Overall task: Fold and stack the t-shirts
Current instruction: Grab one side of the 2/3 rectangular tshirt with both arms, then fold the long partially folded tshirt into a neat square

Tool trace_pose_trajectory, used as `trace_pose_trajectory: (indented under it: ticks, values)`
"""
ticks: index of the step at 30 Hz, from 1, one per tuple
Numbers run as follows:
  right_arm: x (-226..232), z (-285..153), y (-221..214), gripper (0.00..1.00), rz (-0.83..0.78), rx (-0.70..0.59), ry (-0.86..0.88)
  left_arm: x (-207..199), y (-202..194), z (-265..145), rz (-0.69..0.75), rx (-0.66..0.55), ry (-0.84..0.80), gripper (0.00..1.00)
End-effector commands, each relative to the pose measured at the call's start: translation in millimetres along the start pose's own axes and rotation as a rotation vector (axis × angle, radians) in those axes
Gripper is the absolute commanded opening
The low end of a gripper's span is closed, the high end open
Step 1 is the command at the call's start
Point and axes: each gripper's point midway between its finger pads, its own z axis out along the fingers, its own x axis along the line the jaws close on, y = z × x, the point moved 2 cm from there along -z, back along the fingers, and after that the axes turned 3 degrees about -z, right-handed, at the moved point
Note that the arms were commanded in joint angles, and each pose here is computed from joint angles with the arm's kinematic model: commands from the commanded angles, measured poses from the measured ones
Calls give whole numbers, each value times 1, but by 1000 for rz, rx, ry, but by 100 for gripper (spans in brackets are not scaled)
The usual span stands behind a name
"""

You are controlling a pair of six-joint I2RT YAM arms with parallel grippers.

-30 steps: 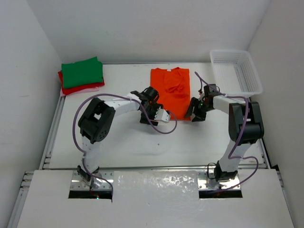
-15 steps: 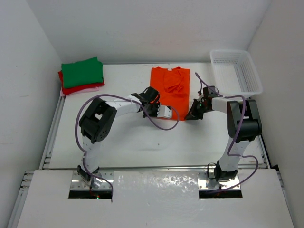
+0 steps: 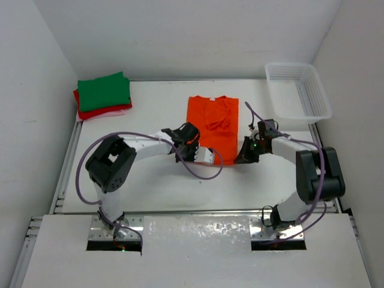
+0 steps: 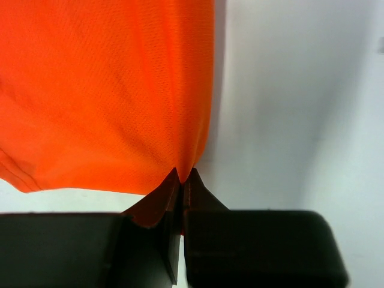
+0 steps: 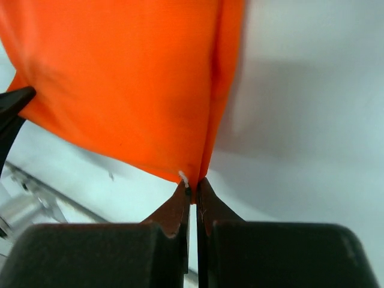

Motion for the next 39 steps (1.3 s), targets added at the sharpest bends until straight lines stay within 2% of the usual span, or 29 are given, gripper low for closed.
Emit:
trace_pose_trajectory:
  ticks: [1,6,7,9,13,16,18,19,21,22,26,27,28,30,31,34,39]
  values:
    - [8,-17,-32,0,-93,23,-7,-39,-6,-30,-14,66,-30,0]
    - [8,-30,-94,0,-128,73,-38,-83,-5,-53,-47,81,-80,0]
    - [15,-36,-99,0,-160,45,-24,-93,-8,-65,-51,87,-97,0]
    - [16,-40,-123,0,-163,79,-28,-109,-8,-84,-59,82,-106,0]
    - [33,-62,-140,0,-198,40,-4,-149,-3,-113,-14,69,-164,0]
    - [47,-81,-148,0,-215,71,12,-157,15,-141,-34,9,-226,0]
    - [60,-93,-140,0,-227,51,37,-150,24,-149,-61,-28,-230,0]
    - [61,-98,-141,0,-229,67,31,-143,38,-157,-72,-87,-237,0]
    - [72,-110,-125,0,-281,30,15,-122,43,-163,-141,-141,-235,0]
    - [68,-108,-121,0,-278,53,-24,-110,52,-167,-173,-177,-259,0]
    - [84,-103,-84,0,-280,31,20,-59,39,-168,-319,-194,-241,0]
    - [89,-106,-63,0,-264,-22,43,-53,36,-163,-346,-189,-252,0]
    - [88,-99,-55,0,-243,2,47,-41,32,-166,-368,-205,-237,0]
    - [94,-102,-23,0,-243,-54,54,-20,28,-162,-408,-214,-220,0]
    - [91,-93,-16,0,-228,-28,40,-13,26,-161,-431,-226,-222,0]
    - [97,-89,18,0,-221,-67,53,24,12,-159,-531,-254,-177,0]
    - [89,-68,53,0,-171,-44,41,61,10,-148,-575,-288,-134,0]
